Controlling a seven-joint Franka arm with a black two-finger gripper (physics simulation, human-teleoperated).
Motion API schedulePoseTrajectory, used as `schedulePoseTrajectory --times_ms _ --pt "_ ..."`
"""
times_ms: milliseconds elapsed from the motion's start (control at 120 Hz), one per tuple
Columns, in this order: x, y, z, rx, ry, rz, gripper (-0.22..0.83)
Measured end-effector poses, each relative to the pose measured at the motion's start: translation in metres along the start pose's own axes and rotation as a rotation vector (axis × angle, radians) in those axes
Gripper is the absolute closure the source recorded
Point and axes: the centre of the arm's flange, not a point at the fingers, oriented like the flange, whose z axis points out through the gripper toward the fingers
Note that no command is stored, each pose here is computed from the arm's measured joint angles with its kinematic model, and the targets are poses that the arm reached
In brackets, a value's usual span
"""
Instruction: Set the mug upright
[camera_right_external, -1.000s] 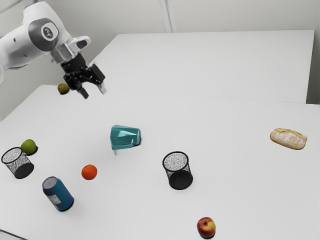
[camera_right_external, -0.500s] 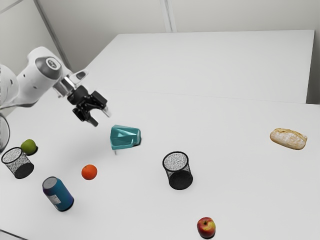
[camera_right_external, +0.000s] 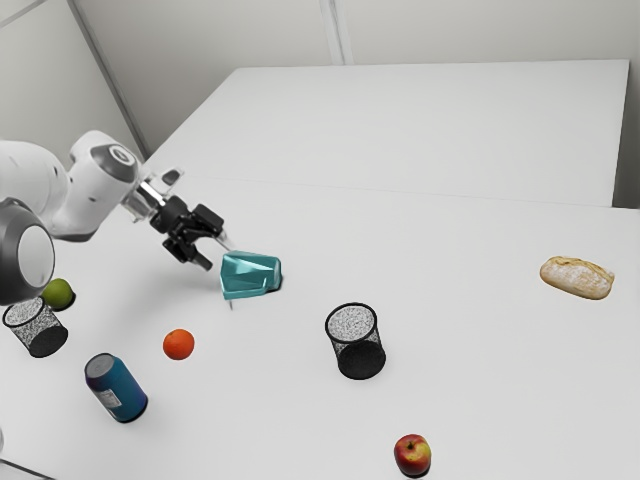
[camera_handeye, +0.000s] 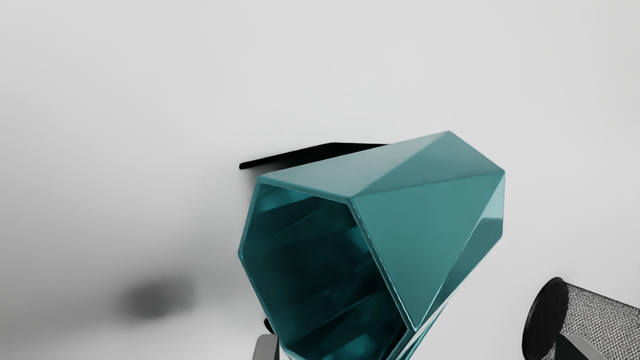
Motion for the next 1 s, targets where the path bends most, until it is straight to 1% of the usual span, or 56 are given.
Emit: schedulePoseTrajectory --times_ms 233,292,500,633,775,900,1000 --pt "0.001 0.008 0.016 -0.050 0.020 0.018 0.03" --pt "0.002 0.011 0.019 -0.060 0.028 0.022 0.06" --pt "0.002 0.016 0.025 -0.085 0.053 0.018 0.28" --pt "0.003 0.032 0.021 -0.096 0.067 0.035 0.40" --pt "0.005 0.046 0.027 -0.103 0.062 0.047 0.50" --pt "0.007 0.055 0.032 -0.106 0.059 0.052 0.64" --pt "0.008 0.058 0.033 -0.106 0.060 0.051 0.70"
